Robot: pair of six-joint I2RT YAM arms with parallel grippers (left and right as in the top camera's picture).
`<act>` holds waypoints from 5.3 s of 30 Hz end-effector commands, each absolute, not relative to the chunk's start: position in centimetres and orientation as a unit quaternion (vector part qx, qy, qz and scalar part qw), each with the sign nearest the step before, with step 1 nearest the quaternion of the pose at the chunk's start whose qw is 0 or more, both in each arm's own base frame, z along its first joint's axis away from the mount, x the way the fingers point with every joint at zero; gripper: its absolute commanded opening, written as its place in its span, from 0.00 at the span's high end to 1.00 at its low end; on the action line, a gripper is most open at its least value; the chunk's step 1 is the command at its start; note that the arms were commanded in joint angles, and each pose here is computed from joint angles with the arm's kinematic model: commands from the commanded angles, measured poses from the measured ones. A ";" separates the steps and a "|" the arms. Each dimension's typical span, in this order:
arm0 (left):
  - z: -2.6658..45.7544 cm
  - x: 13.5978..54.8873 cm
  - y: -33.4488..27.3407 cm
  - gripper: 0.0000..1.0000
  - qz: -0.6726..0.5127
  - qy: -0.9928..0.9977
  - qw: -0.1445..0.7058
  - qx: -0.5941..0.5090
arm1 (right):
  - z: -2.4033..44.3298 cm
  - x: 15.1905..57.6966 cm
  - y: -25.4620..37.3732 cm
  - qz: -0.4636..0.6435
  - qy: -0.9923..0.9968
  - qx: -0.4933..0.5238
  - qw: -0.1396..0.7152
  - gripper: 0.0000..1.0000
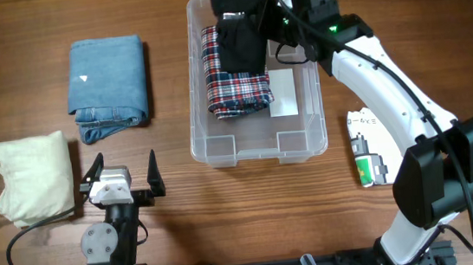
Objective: Pack container
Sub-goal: 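Carry the black garment over the container beside the plaid cloth, then lower the black garment into the container's right side, adjusting placement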
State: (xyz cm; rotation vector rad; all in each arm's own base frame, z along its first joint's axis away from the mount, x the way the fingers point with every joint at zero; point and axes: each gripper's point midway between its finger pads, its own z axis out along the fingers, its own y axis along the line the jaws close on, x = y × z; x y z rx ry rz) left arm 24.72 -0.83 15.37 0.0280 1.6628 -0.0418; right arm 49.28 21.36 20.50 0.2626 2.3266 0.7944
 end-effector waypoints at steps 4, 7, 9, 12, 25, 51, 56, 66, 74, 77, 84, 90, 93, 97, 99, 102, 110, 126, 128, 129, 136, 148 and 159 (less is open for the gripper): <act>15.1 24.7 -0.6 0.00 -0.010 0.741 0.671 0.014 | 16.1 51.4 17.5 0.213 0.907 0.141 0.334 0.68; 15.1 24.7 -0.6 0.00 -0.010 0.741 0.671 0.014 | 14.6 51.2 17.3 0.199 0.917 0.133 0.320 0.67; 15.1 24.7 -0.6 0.00 -0.010 0.741 0.671 0.014 | 13.9 51.1 17.2 0.191 0.922 0.126 0.313 0.66; 15.1 24.7 -0.6 0.00 -0.010 0.741 0.671 0.014 | 13.1 50.9 15.9 0.160 0.928 0.131 0.311 0.47; 15.1 24.7 -0.6 0.00 -0.010 0.741 0.671 0.014 | 15.6 49.8 14.5 0.122 0.930 0.113 0.327 0.20; 15.1 24.7 -0.6 0.00 -0.010 0.741 0.671 0.014 | 19.6 51.0 20.4 0.148 0.897 0.022 0.415 0.62; 15.1 24.7 -0.6 0.00 -0.010 0.741 0.671 0.014 | 15.1 50.9 22.1 0.169 0.915 0.004 0.366 0.64; 15.1 24.7 -0.6 0.00 -0.010 0.741 0.671 0.014 | 8.7 49.5 22.0 0.123 0.946 -0.033 0.298 0.63; 15.1 24.7 -0.6 0.00 -0.010 0.741 0.671 0.014 | 7.2 47.4 20.7 0.093 0.963 -0.035 0.249 0.62; 15.1 24.7 -0.6 0.00 -0.010 0.741 0.671 0.014 | 6.8 46.4 20.1 0.080 0.970 -0.034 0.228 0.62; 15.1 24.7 -0.6 0.00 -0.010 0.741 0.671 0.014 | 13.0 46.6 20.0 0.095 0.955 -0.032 0.278 0.62; 15.1 24.7 -0.6 0.00 -0.010 0.741 0.671 0.014 | 21.3 47.8 18.6 0.085 0.920 -0.008 0.383 0.62; 15.1 24.7 -0.6 0.00 -0.010 0.741 0.671 0.014 | 20.3 48.9 18.1 0.066 0.918 0.002 0.390 0.64; 15.1 24.7 -0.6 0.00 -0.010 0.741 0.671 0.014 | 17.1 51.1 17.9 0.037 0.918 0.013 0.395 0.71; 15.1 24.7 -0.6 0.00 -0.010 0.741 0.671 0.014 | 15.9 51.3 17.9 0.031 0.921 0.013 0.387 0.72; 15.1 24.7 -0.6 0.00 -0.010 0.741 0.671 0.014 | 14.2 51.5 17.6 0.022 0.927 0.014 0.373 0.73; 15.1 24.7 -0.6 0.00 -0.010 0.741 0.671 0.014 | 11.2 51.8 16.2 -0.017 0.934 0.024 0.356 0.73; 15.1 24.7 -0.6 0.00 -0.010 0.741 0.671 0.014 | 9.9 51.9 17.0 -0.003 0.939 0.015 0.344 0.73; 15.1 24.7 -0.6 0.00 -0.010 0.741 0.671 0.014 | 13.3 51.7 17.0 0.012 0.930 0.018 0.368 0.72; 15.1 24.7 -0.6 0.00 -0.010 0.741 0.671 0.014 | 14.6 51.4 17.2 0.022 0.927 0.016 0.374 0.72; 15.1 24.7 -0.6 0.00 -0.010 0.741 0.671 0.014 | 15.6 48.3 21.6 0.142 0.935 -0.038 0.322 0.72; 15.1 24.7 -0.6 0.00 -0.010 0.741 0.671 0.014 | 5.6 46.1 25.6 0.130 0.962 -0.078 0.228 0.72; 15.1 24.7 -0.6 0.00 -0.010 0.741 0.671 0.014 | 3.3 44.5 29.5 0.143 0.959 -0.114 0.218 0.72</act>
